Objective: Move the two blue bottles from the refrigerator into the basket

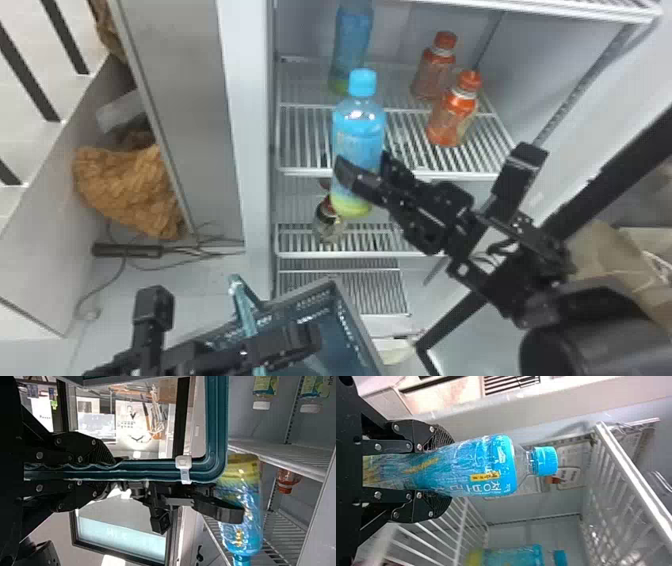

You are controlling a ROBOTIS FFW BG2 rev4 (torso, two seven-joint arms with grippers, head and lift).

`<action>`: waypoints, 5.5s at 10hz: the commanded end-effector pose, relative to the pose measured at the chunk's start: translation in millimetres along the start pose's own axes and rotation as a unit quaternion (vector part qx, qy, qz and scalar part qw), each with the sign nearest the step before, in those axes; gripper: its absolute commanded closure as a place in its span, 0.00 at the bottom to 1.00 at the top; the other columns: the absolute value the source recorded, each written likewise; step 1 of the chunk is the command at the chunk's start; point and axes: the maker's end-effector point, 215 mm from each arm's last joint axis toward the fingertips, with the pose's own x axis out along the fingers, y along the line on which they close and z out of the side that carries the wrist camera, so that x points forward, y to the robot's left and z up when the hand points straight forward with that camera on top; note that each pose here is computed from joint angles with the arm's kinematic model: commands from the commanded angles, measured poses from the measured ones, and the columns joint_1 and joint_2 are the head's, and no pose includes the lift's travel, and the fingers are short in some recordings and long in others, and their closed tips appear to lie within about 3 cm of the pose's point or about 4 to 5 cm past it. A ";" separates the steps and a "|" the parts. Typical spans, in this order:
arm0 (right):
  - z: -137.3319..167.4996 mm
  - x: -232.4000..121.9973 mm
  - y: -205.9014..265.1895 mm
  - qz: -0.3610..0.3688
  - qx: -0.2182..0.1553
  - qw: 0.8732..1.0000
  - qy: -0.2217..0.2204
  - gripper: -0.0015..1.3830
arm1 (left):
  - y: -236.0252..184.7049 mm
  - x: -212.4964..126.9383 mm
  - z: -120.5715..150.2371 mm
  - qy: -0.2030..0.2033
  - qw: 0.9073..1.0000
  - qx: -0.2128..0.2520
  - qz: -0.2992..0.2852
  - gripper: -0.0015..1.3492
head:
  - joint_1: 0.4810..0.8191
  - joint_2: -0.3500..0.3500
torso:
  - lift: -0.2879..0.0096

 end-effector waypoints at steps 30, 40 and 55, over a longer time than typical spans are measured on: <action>-75.7 -86.2 58.7 0.045 0.112 0.986 0.116 0.11 | -9.5 2.0 28.2 -0.016 0.999 0.034 -0.001 0.89 | 0.63 0.22 | 0.93; 26.4 -57.2 -13.2 -0.053 0.018 0.998 -0.032 0.11 | -6.6 4.8 18.7 -0.007 1.000 0.022 -0.004 0.89 | 0.63 0.19 | 0.93; 58.4 65.8 -121.7 -0.092 -0.008 0.993 -0.074 0.11 | -11.0 10.2 18.8 -0.001 1.000 0.025 -0.010 0.89 | 0.63 0.20 | 0.93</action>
